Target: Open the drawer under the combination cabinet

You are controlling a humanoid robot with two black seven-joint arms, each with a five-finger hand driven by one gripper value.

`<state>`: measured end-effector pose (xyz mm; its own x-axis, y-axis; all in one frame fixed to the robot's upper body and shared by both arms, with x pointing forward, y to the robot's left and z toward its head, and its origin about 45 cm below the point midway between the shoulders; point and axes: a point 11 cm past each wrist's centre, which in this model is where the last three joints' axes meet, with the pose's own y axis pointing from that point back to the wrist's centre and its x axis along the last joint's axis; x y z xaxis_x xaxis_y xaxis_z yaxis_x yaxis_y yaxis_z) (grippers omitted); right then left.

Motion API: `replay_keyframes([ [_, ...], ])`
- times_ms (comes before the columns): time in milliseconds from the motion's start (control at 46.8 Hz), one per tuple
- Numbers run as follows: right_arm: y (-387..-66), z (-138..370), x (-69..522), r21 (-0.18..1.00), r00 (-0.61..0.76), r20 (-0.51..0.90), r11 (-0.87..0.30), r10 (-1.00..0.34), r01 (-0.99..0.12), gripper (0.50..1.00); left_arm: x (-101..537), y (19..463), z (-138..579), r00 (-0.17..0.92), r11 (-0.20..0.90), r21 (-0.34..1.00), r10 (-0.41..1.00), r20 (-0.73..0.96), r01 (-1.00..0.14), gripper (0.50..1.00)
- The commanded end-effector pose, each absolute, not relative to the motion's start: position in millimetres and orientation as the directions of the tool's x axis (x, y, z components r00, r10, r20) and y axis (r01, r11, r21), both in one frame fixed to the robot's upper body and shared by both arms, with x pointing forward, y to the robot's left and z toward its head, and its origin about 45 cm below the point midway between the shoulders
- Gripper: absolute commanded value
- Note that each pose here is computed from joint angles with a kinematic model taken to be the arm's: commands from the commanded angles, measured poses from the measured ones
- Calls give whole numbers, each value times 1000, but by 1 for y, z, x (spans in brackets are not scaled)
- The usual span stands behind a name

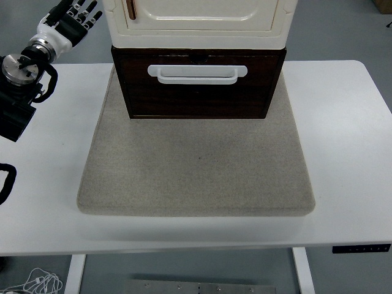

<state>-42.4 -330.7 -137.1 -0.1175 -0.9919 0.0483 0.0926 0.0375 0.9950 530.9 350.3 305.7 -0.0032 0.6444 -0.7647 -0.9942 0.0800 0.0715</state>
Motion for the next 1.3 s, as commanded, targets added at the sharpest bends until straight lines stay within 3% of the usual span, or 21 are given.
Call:
replay_keyframes([
  [0, -331, -137, -42, 995, -117, 47, 37, -992, 93, 926, 531, 350, 306, -3, 79, 71, 644, -765, -994, 1000],
  [876, -331, -137, -42, 995, -117, 47, 37, -992, 93, 926, 533, 374, 334, 9, 36, 19, 643, -766, -999, 1000],
  [1282, -331, -137, -42, 995, -117, 47, 37, -992, 93, 926, 536, 403, 475, 138, 1, -198, 717, -683, -980, 1000],
])
